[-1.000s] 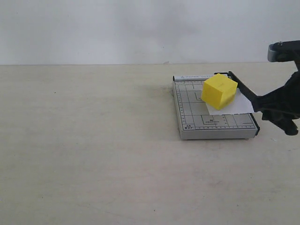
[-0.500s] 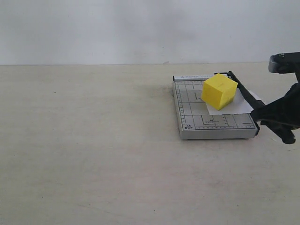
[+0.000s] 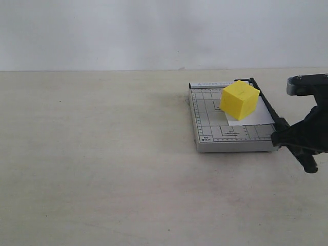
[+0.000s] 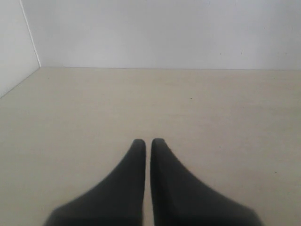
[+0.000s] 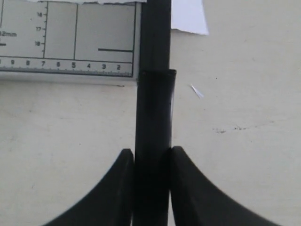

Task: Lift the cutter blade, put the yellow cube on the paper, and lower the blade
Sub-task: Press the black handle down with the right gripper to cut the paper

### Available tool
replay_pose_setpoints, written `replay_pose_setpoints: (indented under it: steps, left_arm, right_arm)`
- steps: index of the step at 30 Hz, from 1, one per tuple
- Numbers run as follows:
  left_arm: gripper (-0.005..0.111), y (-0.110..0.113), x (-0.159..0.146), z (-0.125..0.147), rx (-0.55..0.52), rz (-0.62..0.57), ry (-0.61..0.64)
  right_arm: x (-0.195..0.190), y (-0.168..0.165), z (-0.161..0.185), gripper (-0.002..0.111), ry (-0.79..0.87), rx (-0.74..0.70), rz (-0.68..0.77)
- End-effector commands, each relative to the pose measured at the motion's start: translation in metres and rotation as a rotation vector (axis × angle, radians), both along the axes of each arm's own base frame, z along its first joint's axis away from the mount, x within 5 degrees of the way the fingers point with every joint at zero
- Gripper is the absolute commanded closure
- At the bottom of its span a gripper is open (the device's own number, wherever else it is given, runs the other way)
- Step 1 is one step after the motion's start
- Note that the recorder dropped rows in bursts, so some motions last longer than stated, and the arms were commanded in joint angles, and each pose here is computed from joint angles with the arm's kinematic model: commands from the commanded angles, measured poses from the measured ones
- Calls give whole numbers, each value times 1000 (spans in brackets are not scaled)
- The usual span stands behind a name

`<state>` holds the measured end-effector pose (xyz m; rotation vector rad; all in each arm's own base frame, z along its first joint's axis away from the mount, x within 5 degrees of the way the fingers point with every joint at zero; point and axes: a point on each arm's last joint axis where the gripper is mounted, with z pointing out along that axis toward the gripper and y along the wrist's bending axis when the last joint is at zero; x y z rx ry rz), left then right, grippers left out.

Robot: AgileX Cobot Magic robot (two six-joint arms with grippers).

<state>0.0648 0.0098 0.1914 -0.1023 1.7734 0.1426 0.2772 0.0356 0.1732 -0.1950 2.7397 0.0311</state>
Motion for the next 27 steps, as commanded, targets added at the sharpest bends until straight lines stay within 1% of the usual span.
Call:
replay_pose_setpoints:
  steps: [1, 16, 17, 20, 21, 22, 23, 27]
  left_arm:
    - [102, 0, 0, 0, -10, -1, -16]
    - [102, 0, 0, 0, -10, -1, -16]
    - [102, 0, 0, 0, -10, -1, -16]
    - [102, 0, 0, 0, -10, -1, -16]
    - [102, 0, 0, 0, -10, -1, -16]
    - [102, 0, 0, 0, -10, -1, -16]
    - [102, 0, 0, 0, -10, -1, -16]
    - [102, 0, 0, 0, -10, -1, -16]
  right_arm:
    - [-5, 6, -16, 109, 75, 34, -15]
    - [-3, 6, -15, 108, 60, 42, -23]
    - [-3, 6, -15, 101, 61, 44, -25]
    - [-3, 6, -15, 67, 58, 44, -25]
    - [-3, 6, -15, 61, 58, 44, -25]
    - [-3, 6, -15, 57, 56, 45, -25]
    - [-3, 6, -15, 57, 57, 45, -25]
    - [-3, 6, -15, 57, 57, 45, -26]
